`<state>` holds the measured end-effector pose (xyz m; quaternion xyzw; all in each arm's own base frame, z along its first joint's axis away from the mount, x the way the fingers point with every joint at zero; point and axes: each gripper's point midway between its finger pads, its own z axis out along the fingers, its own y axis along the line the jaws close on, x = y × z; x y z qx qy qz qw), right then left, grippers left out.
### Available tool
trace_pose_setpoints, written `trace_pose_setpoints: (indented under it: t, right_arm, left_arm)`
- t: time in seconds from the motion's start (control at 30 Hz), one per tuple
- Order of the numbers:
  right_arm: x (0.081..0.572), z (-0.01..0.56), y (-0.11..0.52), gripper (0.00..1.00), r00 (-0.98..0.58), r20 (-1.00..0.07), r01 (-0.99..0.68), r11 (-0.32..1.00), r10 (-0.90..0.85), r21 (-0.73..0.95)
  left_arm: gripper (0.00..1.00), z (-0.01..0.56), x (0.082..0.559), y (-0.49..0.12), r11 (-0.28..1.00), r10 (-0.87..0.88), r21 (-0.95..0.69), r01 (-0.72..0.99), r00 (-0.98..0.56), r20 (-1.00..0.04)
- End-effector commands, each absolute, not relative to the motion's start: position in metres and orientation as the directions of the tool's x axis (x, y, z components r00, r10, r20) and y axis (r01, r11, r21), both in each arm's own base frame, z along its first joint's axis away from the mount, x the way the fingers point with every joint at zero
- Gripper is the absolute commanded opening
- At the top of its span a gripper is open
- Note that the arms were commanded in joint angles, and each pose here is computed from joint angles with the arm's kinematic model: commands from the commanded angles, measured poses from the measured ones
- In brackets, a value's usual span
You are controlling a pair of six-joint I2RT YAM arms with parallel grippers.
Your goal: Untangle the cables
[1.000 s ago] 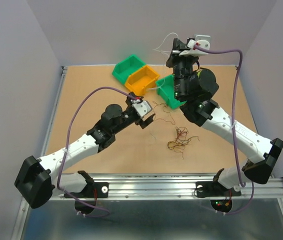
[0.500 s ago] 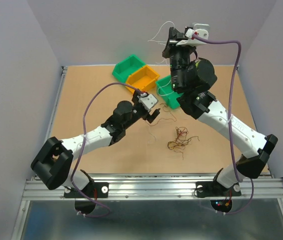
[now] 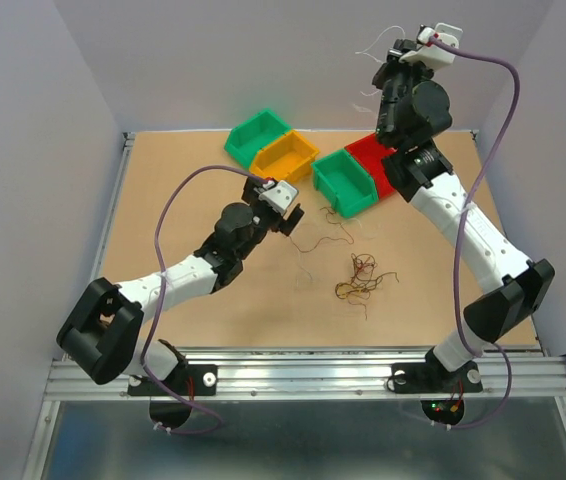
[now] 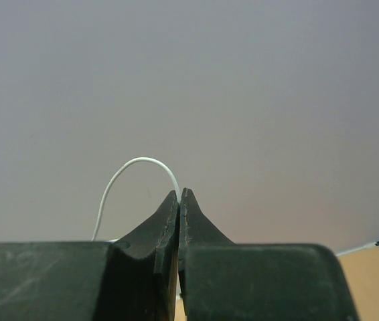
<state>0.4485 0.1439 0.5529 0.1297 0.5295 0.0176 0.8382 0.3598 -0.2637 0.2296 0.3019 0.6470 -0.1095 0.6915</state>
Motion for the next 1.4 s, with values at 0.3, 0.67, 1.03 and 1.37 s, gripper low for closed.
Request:
trace_pose_setpoints:
  t: [0.3,0.67,1.03,1.37]
  right_arm:
    - [0.526,0.442,0.118,0.00,0.319,-0.916,0.151,0.941,0.245,0.304]
    - [0.537,0.355,0.130,0.01,0.246,-0.922,0.128,0.933,0.298,0.336]
    - [0.546,0.276,0.134,0.00,0.131,-0.947,0.167,0.935,0.292,0.312]
    - [0.542,0.181,0.135,0.00,-0.035,-0.948,0.237,0.924,0.316,0.299]
  left_arm:
    - [0.95,0.266,0.365,-0.251,0.836,0.191,0.273,0.475,0.216,-0.958]
    - [0.95,0.269,0.365,-0.249,0.831,0.183,0.268,0.487,0.216,-0.959]
    - [0.96,0.276,0.367,-0.240,0.836,0.168,0.259,0.484,0.224,-0.960]
    - [0.95,0.275,0.370,-0.237,0.835,0.175,0.257,0.486,0.208,-0.962]
